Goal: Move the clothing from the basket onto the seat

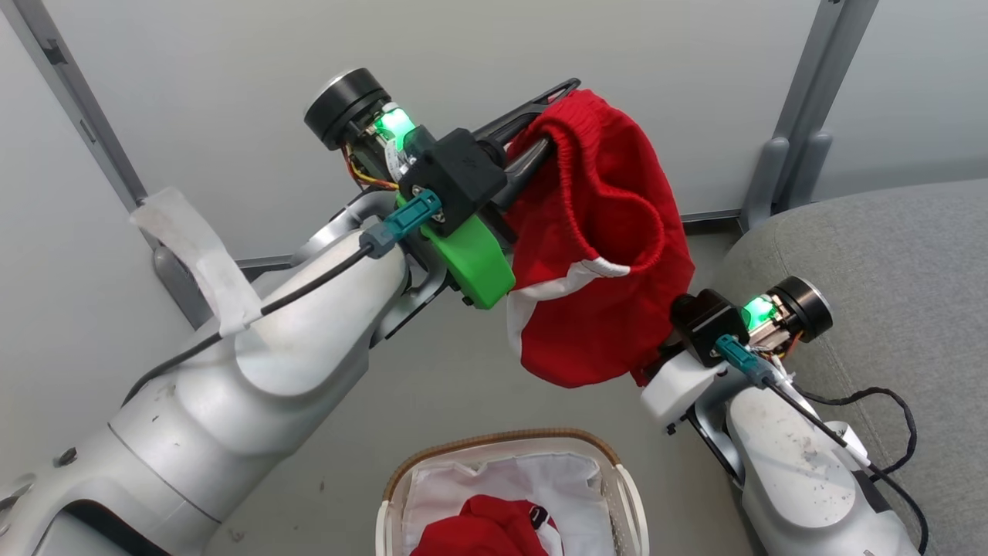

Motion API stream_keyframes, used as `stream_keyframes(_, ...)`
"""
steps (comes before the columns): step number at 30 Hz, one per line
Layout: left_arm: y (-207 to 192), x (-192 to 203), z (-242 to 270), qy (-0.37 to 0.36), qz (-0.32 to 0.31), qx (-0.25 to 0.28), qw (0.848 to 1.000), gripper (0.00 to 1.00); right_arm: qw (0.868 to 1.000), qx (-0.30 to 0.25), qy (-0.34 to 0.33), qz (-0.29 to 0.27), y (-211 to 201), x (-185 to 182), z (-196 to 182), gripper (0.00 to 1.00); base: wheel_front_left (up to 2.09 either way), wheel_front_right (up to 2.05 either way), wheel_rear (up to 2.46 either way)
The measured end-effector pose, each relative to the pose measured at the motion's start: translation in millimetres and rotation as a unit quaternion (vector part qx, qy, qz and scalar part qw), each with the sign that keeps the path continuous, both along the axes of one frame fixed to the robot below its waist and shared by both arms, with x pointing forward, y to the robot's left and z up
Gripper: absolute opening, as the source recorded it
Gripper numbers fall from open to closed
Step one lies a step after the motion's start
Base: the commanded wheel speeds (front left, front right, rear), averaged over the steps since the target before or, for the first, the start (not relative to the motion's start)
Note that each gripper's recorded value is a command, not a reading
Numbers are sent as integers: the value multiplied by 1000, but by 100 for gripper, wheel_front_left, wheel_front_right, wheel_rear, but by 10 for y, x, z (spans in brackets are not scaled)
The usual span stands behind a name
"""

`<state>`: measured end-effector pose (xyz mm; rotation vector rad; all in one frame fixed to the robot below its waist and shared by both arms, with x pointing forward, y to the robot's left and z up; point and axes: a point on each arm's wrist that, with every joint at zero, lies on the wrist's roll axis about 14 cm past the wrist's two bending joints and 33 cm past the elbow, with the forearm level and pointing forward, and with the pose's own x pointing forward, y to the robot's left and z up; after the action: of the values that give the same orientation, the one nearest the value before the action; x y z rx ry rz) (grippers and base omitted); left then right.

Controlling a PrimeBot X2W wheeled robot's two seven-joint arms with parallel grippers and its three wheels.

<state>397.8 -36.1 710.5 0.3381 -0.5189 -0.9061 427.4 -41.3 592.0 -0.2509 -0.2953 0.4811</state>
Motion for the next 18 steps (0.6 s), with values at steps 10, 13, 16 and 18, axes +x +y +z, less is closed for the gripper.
stream_keyframes(10,152,138,-304,49,27,-14,998,0,1000,10,1,-27,-177,63,1,0,0,0,0)
stream_keyframes(13,199,164,-442,71,38,-21,997,0,999,14,1,-35,-232,74,1,0,0,0,0)
stream_keyframes(16,232,160,-567,97,46,-44,993,44,999,20,-2,-42,-287,82,18,0,0,0,0)
stream_keyframes(18,254,146,-666,114,50,-55,991,97,999,24,-4,-48,-327,95,38,0,0,0,0)
